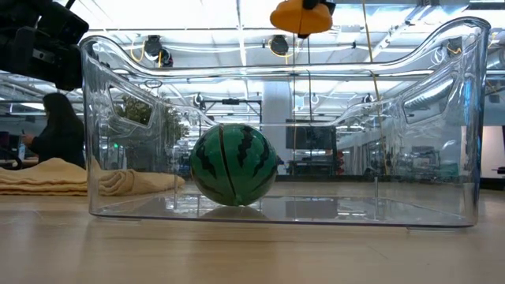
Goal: Pick and placing Produce into tupperware
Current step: Put the light orange croissant into the transparent bin
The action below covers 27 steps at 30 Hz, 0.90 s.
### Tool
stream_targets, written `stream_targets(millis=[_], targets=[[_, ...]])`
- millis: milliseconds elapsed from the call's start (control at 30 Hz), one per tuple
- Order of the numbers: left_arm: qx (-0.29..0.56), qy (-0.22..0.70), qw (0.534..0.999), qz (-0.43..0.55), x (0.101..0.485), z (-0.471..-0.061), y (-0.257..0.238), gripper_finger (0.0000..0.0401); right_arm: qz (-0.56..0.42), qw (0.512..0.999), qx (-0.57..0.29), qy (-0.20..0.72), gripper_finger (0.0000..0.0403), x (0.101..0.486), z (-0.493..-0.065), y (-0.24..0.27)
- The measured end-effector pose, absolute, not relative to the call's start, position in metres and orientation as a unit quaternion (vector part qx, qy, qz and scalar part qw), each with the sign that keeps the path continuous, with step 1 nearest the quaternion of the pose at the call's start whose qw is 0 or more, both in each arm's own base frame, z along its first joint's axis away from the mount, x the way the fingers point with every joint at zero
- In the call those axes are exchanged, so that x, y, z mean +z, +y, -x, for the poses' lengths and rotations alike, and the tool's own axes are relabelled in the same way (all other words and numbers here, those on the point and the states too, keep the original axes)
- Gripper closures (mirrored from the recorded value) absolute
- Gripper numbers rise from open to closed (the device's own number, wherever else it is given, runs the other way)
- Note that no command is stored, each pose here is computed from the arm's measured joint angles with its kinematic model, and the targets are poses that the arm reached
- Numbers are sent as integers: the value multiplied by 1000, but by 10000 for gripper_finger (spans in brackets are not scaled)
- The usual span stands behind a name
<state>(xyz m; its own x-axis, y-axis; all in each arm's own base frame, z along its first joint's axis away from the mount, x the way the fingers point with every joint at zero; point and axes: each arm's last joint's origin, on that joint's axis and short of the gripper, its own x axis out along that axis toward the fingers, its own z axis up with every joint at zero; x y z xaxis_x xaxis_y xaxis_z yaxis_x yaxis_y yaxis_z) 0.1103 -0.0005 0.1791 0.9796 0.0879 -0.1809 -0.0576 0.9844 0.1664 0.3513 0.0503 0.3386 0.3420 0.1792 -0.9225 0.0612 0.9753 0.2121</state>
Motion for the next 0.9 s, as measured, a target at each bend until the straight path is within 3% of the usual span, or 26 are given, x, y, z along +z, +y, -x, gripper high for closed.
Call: stream_targets(millis=[600,900], targets=[[37,94,992,-79,179,-110,0,368,-97,823,39,558,188,337,-355,68],[37,95,992,-79,179,-110,0,368,-93,813,39,574,188,311,-362,71]])
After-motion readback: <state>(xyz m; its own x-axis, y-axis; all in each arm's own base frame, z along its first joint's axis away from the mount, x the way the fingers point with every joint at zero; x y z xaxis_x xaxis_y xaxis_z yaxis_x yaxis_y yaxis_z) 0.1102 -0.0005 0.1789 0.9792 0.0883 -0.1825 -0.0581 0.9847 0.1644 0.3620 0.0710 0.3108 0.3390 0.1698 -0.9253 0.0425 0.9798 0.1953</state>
